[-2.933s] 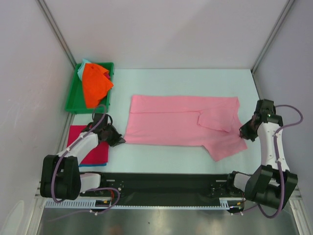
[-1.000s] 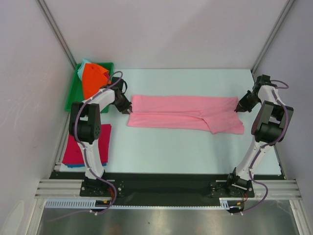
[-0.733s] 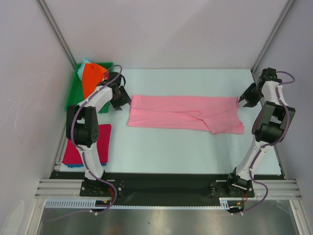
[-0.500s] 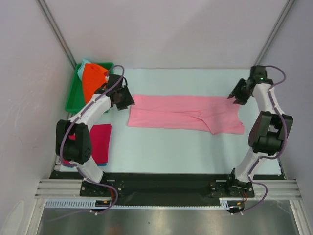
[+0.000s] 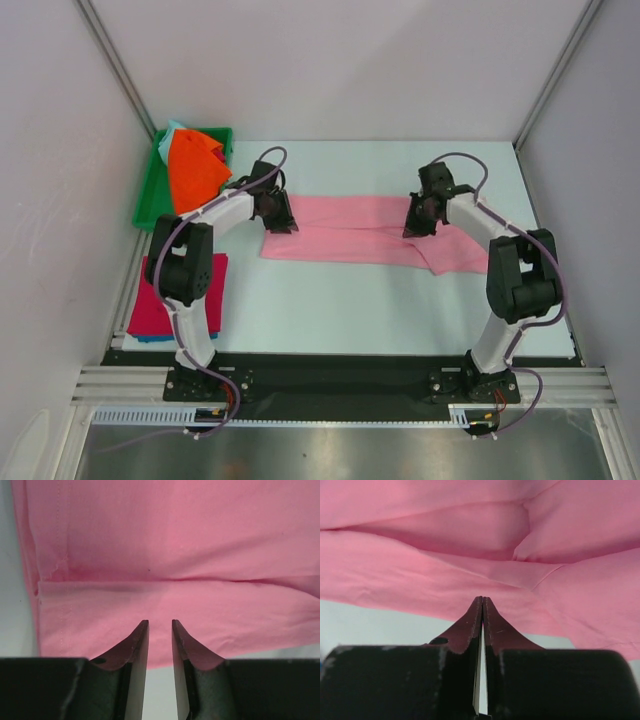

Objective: Fold and stack the t-shirts
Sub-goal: Fold the tshirt

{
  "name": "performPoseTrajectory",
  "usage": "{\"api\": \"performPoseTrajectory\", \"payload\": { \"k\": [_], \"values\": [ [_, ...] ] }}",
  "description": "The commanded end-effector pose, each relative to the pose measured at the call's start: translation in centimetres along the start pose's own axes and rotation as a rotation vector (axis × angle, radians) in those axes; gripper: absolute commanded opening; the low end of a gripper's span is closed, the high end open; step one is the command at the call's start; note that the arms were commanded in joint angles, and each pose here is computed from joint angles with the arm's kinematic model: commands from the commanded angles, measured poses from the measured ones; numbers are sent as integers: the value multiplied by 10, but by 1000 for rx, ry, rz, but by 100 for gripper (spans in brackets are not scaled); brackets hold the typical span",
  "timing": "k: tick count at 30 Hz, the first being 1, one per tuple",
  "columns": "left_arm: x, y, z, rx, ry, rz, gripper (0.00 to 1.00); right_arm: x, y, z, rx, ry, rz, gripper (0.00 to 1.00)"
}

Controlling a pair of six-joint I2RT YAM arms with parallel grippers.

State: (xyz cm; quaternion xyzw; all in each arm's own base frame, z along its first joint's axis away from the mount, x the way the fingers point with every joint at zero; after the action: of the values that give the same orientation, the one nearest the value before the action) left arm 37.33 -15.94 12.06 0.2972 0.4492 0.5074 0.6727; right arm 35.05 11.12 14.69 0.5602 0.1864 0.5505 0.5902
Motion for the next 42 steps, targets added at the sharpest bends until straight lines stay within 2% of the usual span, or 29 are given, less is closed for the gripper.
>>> {"api": "performPoseTrajectory", "payload": {
  "k": [1,7,18,27,34,42],
  "values": [
    [0,-3,11,2,-10,-37,29,2,-7,-15,-84,64,-57,4],
    [25,-21,-5,113,80,-30,23,2,-15,-25,-187,88,-123,0],
    [37,-24,-12,156,59,4,22,-13,-36,-28,-238,78,-231,0],
    [52,-29,-24,210,78,47,21,0,-47,-2,-294,108,-246,0],
    [53,-24,-23,197,75,44,22,14,-56,25,-338,103,-246,0],
    [52,-19,-25,187,67,36,21,13,-56,24,-308,93,-236,0]
  ]
}}
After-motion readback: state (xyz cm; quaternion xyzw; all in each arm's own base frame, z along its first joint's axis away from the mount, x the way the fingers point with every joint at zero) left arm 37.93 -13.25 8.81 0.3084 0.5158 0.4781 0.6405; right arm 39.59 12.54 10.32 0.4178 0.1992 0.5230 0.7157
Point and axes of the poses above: each gripper's point midway between its finger pads, its own y axis back along the fingers, its own x axis along the line the jaws close on, z = x × y, the point moved 8 cm from there along y, back along the fingers, and after that the axes turned 13 degrees about -y, right-handed, at the moved point
